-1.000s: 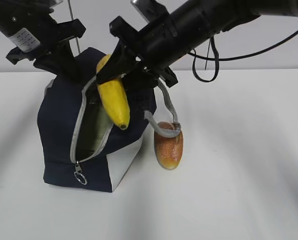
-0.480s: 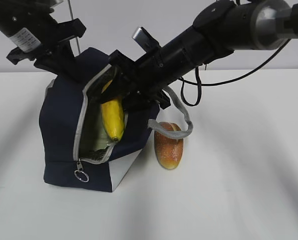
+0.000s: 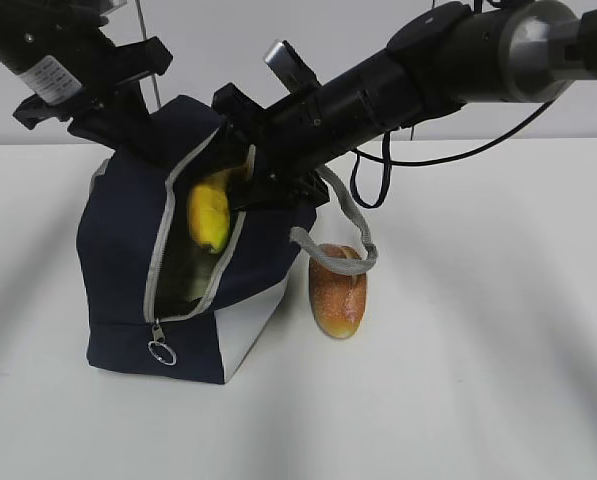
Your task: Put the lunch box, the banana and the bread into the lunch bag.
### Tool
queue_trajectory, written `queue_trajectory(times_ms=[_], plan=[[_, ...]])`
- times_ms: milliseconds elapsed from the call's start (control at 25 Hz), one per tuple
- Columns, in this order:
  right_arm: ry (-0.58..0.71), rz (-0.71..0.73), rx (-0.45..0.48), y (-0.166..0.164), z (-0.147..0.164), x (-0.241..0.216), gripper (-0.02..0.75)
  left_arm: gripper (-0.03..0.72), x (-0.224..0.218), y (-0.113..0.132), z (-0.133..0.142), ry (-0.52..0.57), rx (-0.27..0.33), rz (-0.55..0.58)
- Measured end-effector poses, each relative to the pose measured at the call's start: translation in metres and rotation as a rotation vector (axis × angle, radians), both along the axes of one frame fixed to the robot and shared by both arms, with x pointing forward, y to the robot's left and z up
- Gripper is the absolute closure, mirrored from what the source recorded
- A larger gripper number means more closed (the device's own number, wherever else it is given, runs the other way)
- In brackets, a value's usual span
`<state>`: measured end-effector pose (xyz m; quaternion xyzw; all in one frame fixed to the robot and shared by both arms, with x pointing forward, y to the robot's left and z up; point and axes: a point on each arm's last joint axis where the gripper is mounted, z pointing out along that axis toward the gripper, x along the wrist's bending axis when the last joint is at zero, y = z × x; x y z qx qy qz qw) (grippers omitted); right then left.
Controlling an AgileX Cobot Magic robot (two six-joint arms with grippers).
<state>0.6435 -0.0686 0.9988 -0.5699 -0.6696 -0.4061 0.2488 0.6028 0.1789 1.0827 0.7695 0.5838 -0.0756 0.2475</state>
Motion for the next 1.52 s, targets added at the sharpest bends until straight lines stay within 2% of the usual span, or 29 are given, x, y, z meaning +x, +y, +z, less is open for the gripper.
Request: queue_trajectory(times_ms=[120,200,280,480,680,800,920,1280,1520], plan=[[-0.009,0.003,0.017,0.001,0.001,0.000,0.192,0.691,0.000,0.000,0.000,0.000,0.000,0.000],[-0.011,0.003,0.020,0.001,0.002,0.000,0.154,0.691,0.000,0.000,0.000,0.001,0.000,0.000],[-0.006,0.014,0.022,0.001,0.002,-0.001,0.164,0.691,0.000,0.000,0.000,0.001,0.000,0.000],[-0.022,0.104,-0.042,-0.002,0.002,-0.008,0.286,0.691,0.000,0.000,0.000,0.002,0.000,-0.001],[-0.113,0.167,-0.135,-0.012,0.029,-0.020,0.307,0.691,0.000,0.000,0.000,0.004,0.001,-0.002],[-0.177,0.170,-0.172,-0.019,0.054,-0.031,0.310,0.691,0.000,0.000,0.000,0.004,0.001,-0.002],[-0.200,0.168,-0.219,-0.029,0.065,-0.047,0.311,0.691,0.000,0.000,0.000,0.004,0.001,-0.002],[-0.231,0.021,-0.300,-0.069,0.054,-0.118,0.312,0.691,0.000,0.000,0.000,0.004,0.001,-0.003],[-0.175,0.000,-0.362,-0.086,0.017,-0.150,0.312,0.691,0.000,0.000,0.000,0.004,0.002,-0.003]])
